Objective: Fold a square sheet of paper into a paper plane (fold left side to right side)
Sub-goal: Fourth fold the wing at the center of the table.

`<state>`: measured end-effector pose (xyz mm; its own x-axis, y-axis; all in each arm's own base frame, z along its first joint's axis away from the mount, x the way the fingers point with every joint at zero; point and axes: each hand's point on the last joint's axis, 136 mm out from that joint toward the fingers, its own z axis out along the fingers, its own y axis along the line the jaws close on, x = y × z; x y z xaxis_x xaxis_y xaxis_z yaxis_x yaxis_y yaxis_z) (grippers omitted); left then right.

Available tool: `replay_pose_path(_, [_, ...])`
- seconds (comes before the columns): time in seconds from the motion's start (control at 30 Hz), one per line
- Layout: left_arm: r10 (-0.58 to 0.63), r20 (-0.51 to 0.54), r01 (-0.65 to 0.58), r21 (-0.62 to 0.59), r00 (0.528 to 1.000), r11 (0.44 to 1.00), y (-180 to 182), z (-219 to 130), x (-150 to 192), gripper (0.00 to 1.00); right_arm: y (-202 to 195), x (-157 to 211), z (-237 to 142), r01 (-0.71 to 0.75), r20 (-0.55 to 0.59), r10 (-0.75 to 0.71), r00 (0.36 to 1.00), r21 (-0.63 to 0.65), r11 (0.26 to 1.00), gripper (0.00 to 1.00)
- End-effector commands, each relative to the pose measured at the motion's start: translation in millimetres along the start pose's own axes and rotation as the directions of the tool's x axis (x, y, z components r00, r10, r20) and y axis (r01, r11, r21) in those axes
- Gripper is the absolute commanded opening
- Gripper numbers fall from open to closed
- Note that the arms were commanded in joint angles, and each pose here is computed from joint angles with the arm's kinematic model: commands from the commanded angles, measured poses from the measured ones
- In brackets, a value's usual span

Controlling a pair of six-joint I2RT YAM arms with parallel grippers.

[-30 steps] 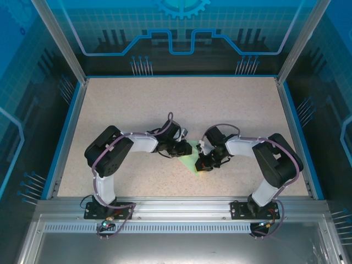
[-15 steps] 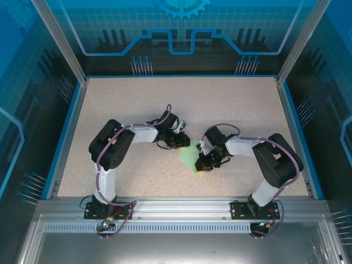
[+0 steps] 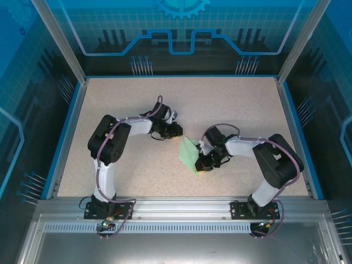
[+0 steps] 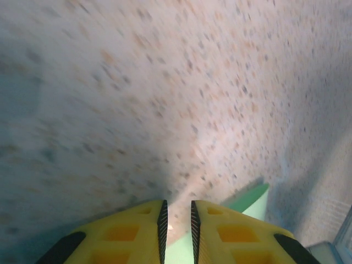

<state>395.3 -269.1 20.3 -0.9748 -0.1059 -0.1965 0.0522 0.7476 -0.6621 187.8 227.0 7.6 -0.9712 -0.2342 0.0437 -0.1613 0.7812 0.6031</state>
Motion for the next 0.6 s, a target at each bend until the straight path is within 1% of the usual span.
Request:
replay_pose_path(0.0, [0.003, 0.043, 0.000, -0.066, 0.999, 0.998, 21, -7, -17, 0.23, -35, 28, 10, -0.057, -0.055, 0.065, 0.996, 0.142, 0.988, 0.00])
replay_pose_path(0.07, [0.014, 0.062, -0.011, -0.051, 0.998, 0.999, 12, -18, -20, 0.25, -20, 19, 9, -0.033, -0.022, 0.035, 0.999, 0.068, 0.997, 0.01])
replay_pose_path(0.13, [0.019, 0.081, -0.016, -0.031, 0.997, 0.999, 3, -30, -20, 0.26, -5, 9, 6, -0.003, 0.022, 0.003, 1.000, 0.001, 1.000, 0.08])
replay_pose_path(0.17, [0.022, 0.092, -0.021, -0.018, 0.996, 1.000, -2, -38, -18, 0.27, 1, 3, 2, 0.012, 0.052, -0.011, 0.999, -0.016, 1.000, 0.13])
replay_pose_path(0.23, [0.020, 0.111, -0.021, 0.009, 0.994, 1.000, -11, -51, -12, 0.28, 12, -9, -9, 0.046, 0.118, -0.042, 0.992, -0.034, 0.998, 0.19])
replay_pose_path(0.27, [0.017, 0.120, -0.020, 0.023, 0.993, 1.000, -15, -58, -8, 0.28, 17, -14, -16, 0.062, 0.154, -0.056, 0.986, -0.032, 0.998, 0.24])
replay_pose_path(0.33, [-0.007, 0.136, 0.000, 0.046, 0.991, 0.999, -19, -70, 3, 0.30, 24, -24, -31, 0.095, 0.226, -0.090, 0.970, -0.011, 0.995, 0.30])
replay_pose_path(0.4, [-0.042, 0.140, 0.031, 0.079, 0.989, 0.996, -21, -78, 16, 0.33, 26, -32, -48, 0.111, 0.296, -0.114, 0.949, 0.028, 0.993, 0.40])
replay_pose_path(0.47, [-0.075, 0.126, 0.060, 0.123, 0.989, 0.991, -26, -80, 32, 0.35, 26, -38, -66, 0.115, 0.365, -0.134, 0.921, 0.075, 0.991, 0.52])
replay_pose_path(0.57, [-0.080, 0.081, 0.066, 0.156, 0.993, 0.985, -38, -72, 57, 0.38, 20, -41, -87, 0.094, 0.440, -0.146, 0.886, 0.138, 0.986, 0.64])
